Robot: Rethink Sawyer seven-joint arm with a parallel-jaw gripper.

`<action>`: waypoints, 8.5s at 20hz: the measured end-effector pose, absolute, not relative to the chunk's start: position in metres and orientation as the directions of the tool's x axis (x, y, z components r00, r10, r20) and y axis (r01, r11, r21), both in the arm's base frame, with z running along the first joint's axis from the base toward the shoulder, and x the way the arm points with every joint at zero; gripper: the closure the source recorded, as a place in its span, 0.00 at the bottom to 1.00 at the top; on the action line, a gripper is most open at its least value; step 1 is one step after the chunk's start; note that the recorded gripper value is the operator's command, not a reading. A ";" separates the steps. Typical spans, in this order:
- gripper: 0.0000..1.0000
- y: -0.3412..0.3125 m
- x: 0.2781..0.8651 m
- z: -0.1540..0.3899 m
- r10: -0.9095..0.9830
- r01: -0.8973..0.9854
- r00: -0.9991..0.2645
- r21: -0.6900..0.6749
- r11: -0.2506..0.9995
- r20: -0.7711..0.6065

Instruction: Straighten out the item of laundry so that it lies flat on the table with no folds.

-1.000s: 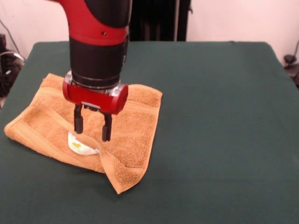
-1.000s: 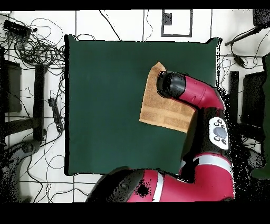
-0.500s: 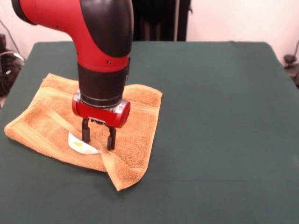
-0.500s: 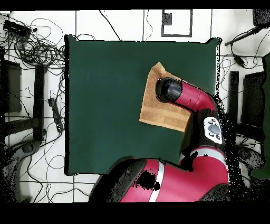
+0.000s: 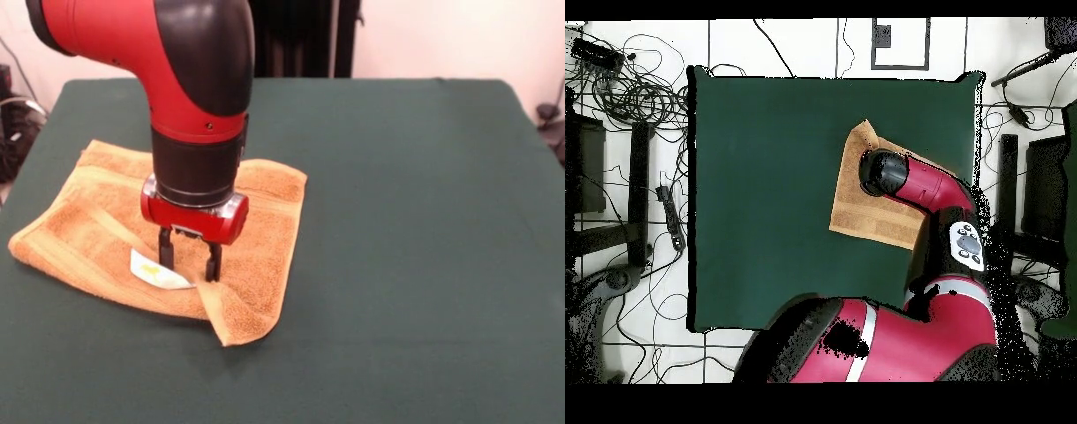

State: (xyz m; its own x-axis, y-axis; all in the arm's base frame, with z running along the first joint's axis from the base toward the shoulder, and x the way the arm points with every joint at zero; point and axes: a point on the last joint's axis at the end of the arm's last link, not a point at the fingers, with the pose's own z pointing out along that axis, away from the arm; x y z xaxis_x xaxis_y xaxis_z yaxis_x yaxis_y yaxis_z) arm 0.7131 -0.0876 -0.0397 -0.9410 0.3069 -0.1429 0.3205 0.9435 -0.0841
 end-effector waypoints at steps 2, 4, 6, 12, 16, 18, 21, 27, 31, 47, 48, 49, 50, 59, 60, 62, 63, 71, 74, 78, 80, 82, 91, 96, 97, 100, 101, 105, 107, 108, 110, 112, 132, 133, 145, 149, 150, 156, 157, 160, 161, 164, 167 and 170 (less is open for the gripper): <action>0.00 -0.088 0.713 -0.040 0.307 0.321 -0.941 -0.084 0.944 -0.143; 0.00 -0.088 0.713 -0.040 0.307 0.321 -0.941 -0.084 0.944 -0.143; 0.00 -0.088 0.713 -0.040 0.307 0.321 -0.941 -0.084 0.944 -0.143; 0.00 -0.086 0.713 -0.039 0.305 0.318 -0.942 -0.084 0.944 -0.144; 0.00 -0.084 0.714 -0.037 0.302 0.316 -0.942 -0.084 0.945 -0.144; 0.00 -0.083 0.714 -0.037 0.301 0.314 -0.943 -0.084 0.946 -0.145; 0.00 -0.082 0.715 -0.035 0.298 0.313 -0.943 -0.084 0.946 -0.147; 0.00 -0.079 0.720 -0.024 0.293 0.309 -0.942 -0.083 0.947 -0.162; 0.00 -0.075 0.722 -0.017 0.288 0.304 -0.943 -0.082 0.949 -0.169; 0.00 -0.047 0.664 -0.007 0.276 0.297 -0.940 -0.088 0.951 -0.199; 0.00 -0.046 0.661 -0.008 0.275 0.297 -0.940 -0.089 0.951 -0.202; 0.00 -0.046 0.658 -0.010 0.276 0.298 -0.939 -0.089 0.950 -0.205; 0.00 -0.046 0.653 -0.012 0.277 0.300 -0.939 -0.090 0.950 -0.206; 0.00 -0.064 0.632 -0.028 0.312 0.332 -0.933 -0.094 0.939 -0.177; 0.00 -0.065 0.630 -0.030 0.315 0.334 -0.933 -0.094 0.938 -0.174; 0.00 -0.070 0.626 -0.036 0.325 0.342 -0.932 -0.095 0.935 -0.162; 0.00 -0.073 0.624 -0.039 0.331 0.348 -0.930 -0.094 0.933 -0.158; 0.00 -0.081 0.623 -0.043 0.353 0.368 -0.923 -0.078 0.927 -0.156; 0.00 -0.082 0.623 -0.043 0.355 0.370 -0.922 -0.077 0.926 -0.156; 0.00 -0.083 0.624 -0.043 0.358 0.372 -0.921 -0.073 0.925 -0.155; 0.00 -0.083 0.625 -0.043 0.360 0.373 -0.921 -0.072 0.925 -0.147; 0.00 -0.084 0.626 -0.042 0.362 0.374 -0.922 -0.071 0.925 -0.138; 0.00 -0.103 0.636 -0.037 0.392 0.396 -0.918 -0.064 0.916 -0.064; 0.00 -0.128 0.649 -0.027 0.418 0.420 -0.907 -0.066 0.905 -0.047; 0.00 -0.133 0.651 -0.025 0.420 0.423 -0.906 -0.069 0.904 -0.050; 0.00 -0.141 0.659 -0.019 0.420 0.425 -0.905 -0.077 0.902 -0.068; 0.00 -0.143 0.663 -0.017 0.420 0.425 -0.904 -0.078 0.902 -0.077; 0.00 -0.147 0.674 -0.012 0.415 0.423 -0.904 -0.078 0.903 -0.102; 0.00 -0.148 0.677 -0.010 0.414 0.423 -0.904 -0.078 0.903 -0.108; 0.00 -0.148 0.678 -0.010 0.414 0.423 -0.904 -0.078 0.903 -0.110; 0.00 -0.150 0.681 -0.009 0.413 0.422 -0.903 -0.077 0.903 -0.117; 0.00 -0.150 0.682 -0.009 0.412 0.422 -0.903 -0.077 0.903 -0.119; 0.00 -0.148 0.680 -0.038 0.405 0.415 -0.907 -0.082 0.906 -0.117; 0.00 -0.147 0.680 -0.038 0.404 0.414 -0.907 -0.082 0.906 -0.120; 0.00 -0.134 0.675 -0.038 0.360 0.383 -0.916 -0.121 0.916 -0.177; 0.00 -0.120 0.674 -0.037 0.327 0.355 -0.927 -0.143 0.924 -0.185; 0.00 -0.114 0.674 -0.037 0.317 0.345 -0.930 -0.147 0.927 -0.186; 0.00 -0.087 0.671 -0.040 0.275 0.307 -0.940 -0.154 0.939 -0.200; 0.00 -0.087 0.670 -0.041 0.274 0.308 -0.939 -0.154 0.939 -0.207; 0.00 -0.088 0.669 -0.042 0.271 0.309 -0.936 -0.155 0.938 -0.226; 0.00 -0.089 0.669 -0.042 0.271 0.311 -0.934 -0.155 0.938 -0.231; 0.00 -0.095 0.669 -0.044 0.278 0.321 -0.928 -0.152 0.935 -0.248; 0.00 -0.099 0.669 -0.045 0.290 0.332 -0.922 -0.141 0.933 -0.255; 0.00 -0.104 0.671 -0.045 0.310 0.348 -0.916 -0.121 0.930 -0.255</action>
State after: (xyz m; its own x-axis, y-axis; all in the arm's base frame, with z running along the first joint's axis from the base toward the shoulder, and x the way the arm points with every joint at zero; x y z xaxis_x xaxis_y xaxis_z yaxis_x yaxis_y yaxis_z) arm 0.6708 -0.1038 -0.0453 -0.9159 0.3102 -0.2548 0.3484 0.9296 -0.1205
